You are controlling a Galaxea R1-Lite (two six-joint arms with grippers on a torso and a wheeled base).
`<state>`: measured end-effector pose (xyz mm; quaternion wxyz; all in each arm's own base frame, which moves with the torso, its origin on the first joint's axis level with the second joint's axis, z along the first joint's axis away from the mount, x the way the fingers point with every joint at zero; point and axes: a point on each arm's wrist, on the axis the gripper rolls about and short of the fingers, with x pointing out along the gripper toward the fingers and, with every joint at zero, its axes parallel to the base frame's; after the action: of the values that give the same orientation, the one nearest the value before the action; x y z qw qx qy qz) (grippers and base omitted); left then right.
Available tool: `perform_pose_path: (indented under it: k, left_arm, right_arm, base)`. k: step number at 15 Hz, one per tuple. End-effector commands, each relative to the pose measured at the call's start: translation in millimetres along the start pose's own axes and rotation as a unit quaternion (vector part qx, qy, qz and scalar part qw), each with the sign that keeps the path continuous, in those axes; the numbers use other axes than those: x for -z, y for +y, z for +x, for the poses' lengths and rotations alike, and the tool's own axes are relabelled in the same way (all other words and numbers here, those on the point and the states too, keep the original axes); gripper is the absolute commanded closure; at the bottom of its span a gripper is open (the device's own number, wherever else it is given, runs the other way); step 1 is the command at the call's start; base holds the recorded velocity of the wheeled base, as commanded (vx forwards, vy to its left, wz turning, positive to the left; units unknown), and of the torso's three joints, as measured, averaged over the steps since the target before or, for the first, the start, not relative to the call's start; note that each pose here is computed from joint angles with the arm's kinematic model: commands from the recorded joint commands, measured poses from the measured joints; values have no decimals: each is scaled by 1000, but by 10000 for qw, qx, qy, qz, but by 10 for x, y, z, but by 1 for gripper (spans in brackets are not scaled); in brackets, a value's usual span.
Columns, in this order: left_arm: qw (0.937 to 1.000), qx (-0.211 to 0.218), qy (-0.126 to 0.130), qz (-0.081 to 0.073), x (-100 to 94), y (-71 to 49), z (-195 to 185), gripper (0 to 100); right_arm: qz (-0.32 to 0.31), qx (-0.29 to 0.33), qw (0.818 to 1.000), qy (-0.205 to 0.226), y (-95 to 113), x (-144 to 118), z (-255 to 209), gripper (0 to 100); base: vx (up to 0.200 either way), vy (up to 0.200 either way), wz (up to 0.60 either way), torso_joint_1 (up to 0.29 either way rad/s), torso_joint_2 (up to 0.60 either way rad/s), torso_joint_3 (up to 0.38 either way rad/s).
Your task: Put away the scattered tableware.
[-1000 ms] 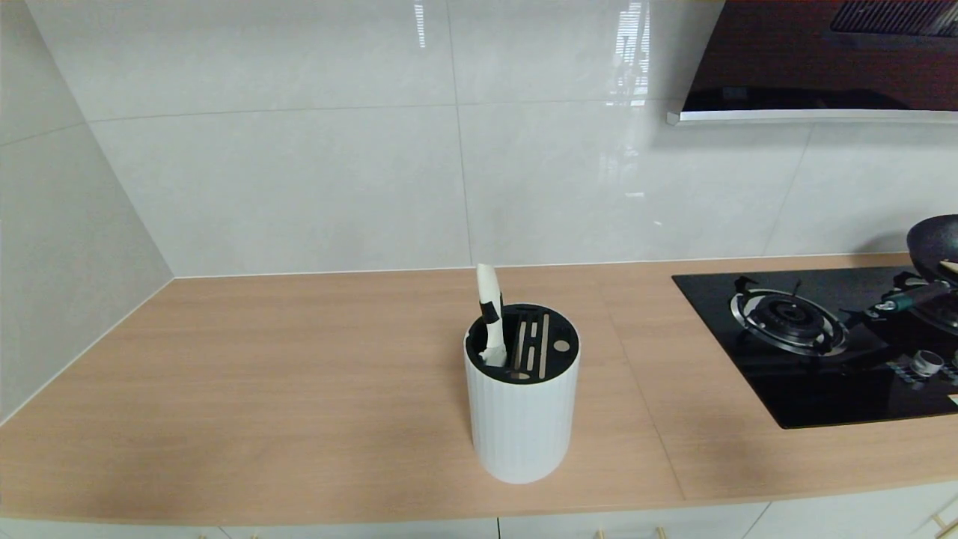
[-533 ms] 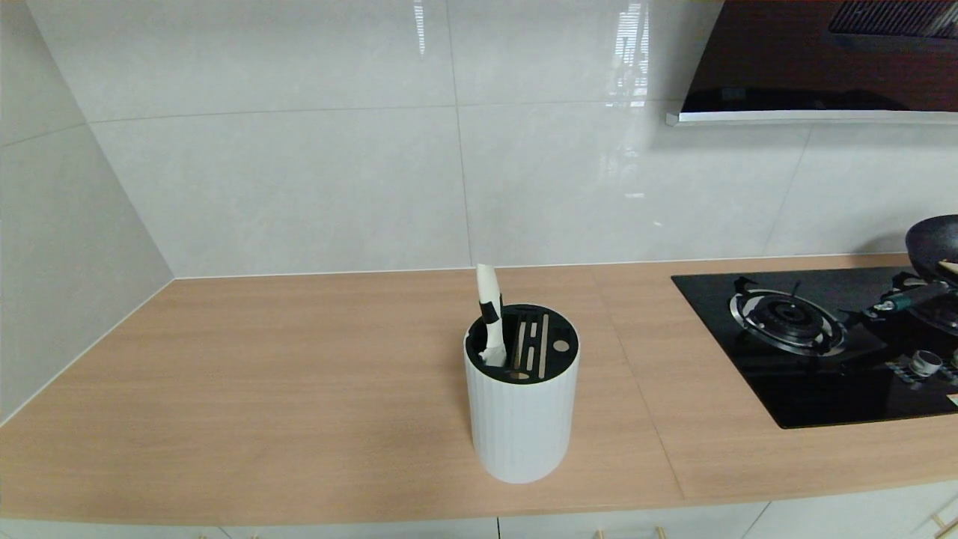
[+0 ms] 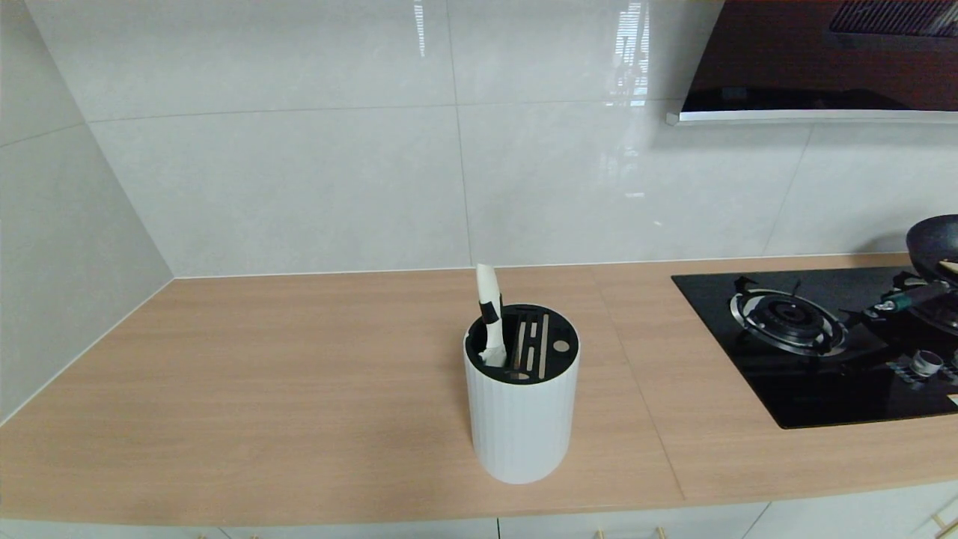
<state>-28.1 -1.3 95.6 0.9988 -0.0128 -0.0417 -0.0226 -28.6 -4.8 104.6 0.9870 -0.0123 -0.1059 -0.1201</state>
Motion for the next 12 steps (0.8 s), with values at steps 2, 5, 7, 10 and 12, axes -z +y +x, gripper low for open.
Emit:
perform_pose_path:
  k: [2,5,7,10,12]
  left_arm:
    - [9978,-386,430,334,201,25,35,0]
    - [9983,-396,421,97,201,26,35,0]
    - [9983,-395,422,120,201,26,35,0]
    - [9983,-395,422,120,201,26,35,0]
    - [9983,-395,422,120,201,26,35,0]
  right_arm:
    - [82,-441,9973,575,29,194,4,0]
    - [106,-719,9928,952,43,270,-8,0]
    - [112,-1010,9893,1047,56,289,-14,0]
    - [143,-999,9894,1042,55,288,-14,0]
    - [127,-993,9895,1041,55,288,-14,0]
  base:
    - [0,0,0,0,0,0]
    - [0,0,0,0,0,0]
    - [0,0,0,0,0,0]
    - [0,0,0,0,0,0]
    - [0,0,0,0,0,0]
